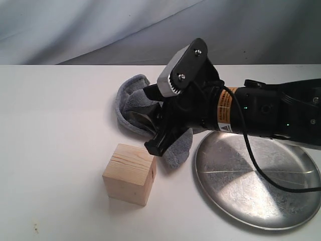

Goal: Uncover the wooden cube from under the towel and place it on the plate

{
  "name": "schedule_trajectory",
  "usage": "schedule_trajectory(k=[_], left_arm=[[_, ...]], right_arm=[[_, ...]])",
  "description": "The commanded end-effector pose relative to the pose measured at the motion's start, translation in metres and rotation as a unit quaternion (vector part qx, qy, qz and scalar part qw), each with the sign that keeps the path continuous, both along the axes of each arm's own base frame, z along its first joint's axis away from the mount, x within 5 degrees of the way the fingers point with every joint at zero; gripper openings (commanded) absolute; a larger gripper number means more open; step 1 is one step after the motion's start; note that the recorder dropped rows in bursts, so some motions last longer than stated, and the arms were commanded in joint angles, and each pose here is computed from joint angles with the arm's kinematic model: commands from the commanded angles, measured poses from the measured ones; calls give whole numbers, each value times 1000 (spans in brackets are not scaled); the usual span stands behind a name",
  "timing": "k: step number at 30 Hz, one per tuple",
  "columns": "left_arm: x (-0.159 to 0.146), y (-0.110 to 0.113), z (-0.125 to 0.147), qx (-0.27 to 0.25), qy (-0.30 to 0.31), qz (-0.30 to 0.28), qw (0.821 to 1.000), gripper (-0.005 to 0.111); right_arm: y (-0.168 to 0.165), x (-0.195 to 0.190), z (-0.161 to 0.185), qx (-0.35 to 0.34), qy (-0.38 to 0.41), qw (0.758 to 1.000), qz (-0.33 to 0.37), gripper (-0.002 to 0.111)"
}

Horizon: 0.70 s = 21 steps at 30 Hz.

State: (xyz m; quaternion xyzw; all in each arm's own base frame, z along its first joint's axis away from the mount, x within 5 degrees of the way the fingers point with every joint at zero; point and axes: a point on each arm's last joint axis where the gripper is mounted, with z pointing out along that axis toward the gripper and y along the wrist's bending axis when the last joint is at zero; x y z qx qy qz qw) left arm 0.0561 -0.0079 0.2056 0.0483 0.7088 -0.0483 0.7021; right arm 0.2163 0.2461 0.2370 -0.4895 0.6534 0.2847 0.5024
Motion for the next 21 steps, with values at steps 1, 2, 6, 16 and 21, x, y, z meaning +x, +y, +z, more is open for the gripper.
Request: schedule_trajectory(k=[1, 2, 6, 16, 21], left_arm=[[0, 0, 0, -3, -5, 1, 1000, 0], [0, 0, 0, -3, -5, 1, 1000, 0], [0, 0, 0, -3, -5, 1, 1000, 0], [0, 0, 0, -3, -5, 1, 1000, 0], [0, 0, 0, -3, -5, 1, 1000, 0]], right_arm=[[-1, 3, 0, -11, 6, 1000, -21, 70], [1, 1, -3, -20, 7, 1000, -21, 75], [4, 0, -11, -36, 12, 999, -15, 81], [44, -5, -35, -89, 24, 996, 17, 81], [55, -3, -32, -113, 42, 992, -31, 81]])
